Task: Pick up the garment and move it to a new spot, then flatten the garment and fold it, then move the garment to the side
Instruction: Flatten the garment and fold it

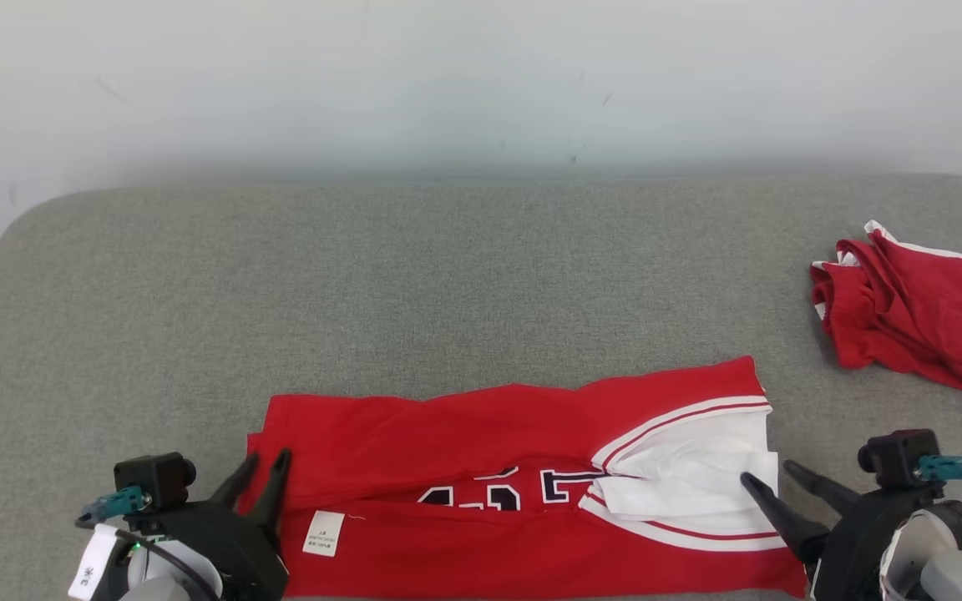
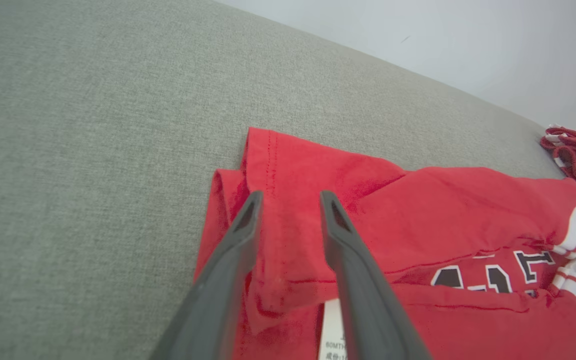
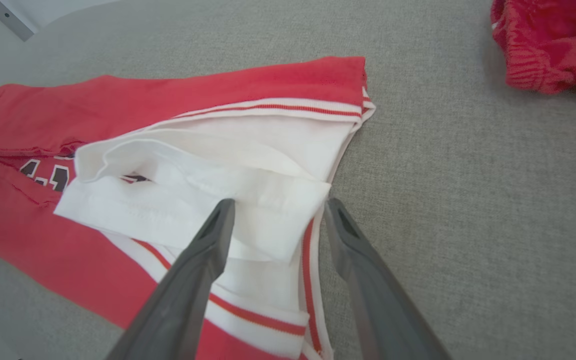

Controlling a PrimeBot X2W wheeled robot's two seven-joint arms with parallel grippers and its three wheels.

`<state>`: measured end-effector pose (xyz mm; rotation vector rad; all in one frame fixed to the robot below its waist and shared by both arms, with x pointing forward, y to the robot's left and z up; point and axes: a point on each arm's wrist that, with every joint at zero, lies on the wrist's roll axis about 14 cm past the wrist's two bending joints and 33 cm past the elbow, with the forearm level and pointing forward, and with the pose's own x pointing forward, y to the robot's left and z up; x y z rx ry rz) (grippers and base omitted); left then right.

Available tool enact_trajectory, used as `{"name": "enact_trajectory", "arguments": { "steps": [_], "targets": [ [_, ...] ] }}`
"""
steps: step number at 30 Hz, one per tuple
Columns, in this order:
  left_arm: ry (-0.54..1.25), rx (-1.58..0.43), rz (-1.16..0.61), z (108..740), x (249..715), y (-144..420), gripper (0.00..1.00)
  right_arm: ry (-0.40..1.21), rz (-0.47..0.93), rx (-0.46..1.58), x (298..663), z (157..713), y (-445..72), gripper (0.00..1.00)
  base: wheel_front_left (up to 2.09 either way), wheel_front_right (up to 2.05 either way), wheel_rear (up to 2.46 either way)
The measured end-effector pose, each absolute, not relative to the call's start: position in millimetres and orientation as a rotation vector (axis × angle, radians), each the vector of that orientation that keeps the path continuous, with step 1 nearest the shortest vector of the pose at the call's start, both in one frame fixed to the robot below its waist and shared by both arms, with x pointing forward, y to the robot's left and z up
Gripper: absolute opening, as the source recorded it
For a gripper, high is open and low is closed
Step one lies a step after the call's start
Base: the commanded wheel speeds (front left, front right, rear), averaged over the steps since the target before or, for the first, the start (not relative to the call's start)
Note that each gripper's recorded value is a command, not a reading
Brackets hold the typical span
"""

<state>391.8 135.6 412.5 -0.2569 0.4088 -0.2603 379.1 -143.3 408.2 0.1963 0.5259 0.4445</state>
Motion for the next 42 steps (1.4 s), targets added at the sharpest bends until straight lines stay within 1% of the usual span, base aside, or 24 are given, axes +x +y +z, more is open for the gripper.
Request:
{"name": "enact_trajectory", "arguments": {
  "steps": [5, 8, 13, 18, 29, 32, 36, 42],
  "targets": [
    [0.365, -0.262, -0.233, 421, 394, 140, 1.0, 0.47, 0.418, 0.275, 386, 425, -145, 1.0, 0.0, 0.0, 0.0],
    [0.355, -0.265, -0.216, 419, 388, 142, 1.0, 0.425, 0.403, 0.324, 389, 438, -146, 1.0, 0.0, 0.0, 0.0],
    [0.294, -0.264, -0.199, 432, 385, 141, 1.0, 0.344, 0.369, 0.342, 393, 456, -158, 1.0, 0.0, 0.0, 0.0],
    [0.251, -0.18, -0.18, 439, 375, 146, 1.0, 0.299, 0.298, 0.348, 391, 460, -175, 1.0, 0.0, 0.0, 0.0],
    [0.146, -0.152, -0.224, 464, 356, 130, 1.0, 0.322, 0.205, 0.315, 394, 448, -181, 1.0, 0.0, 0.0, 0.0],
    [0.116, -0.143, -0.195, 472, 355, 142, 1.0, 0.357, 0.23, 0.304, 402, 446, -162, 1.0, 0.0, 0.0, 0.0],
    [0.091, -0.131, -0.194, 478, 353, 144, 1.0, 0.418, 0.225, 0.269, 408, 439, -158, 1.0, 0.0, 0.0, 0.0],
    [0.06, -0.126, -0.187, 486, 351, 145, 1.0, 0.548, 0.246, 0.222, 407, 418, -144, 1.0, 0.0, 0.0, 0.0]
  ]
}}
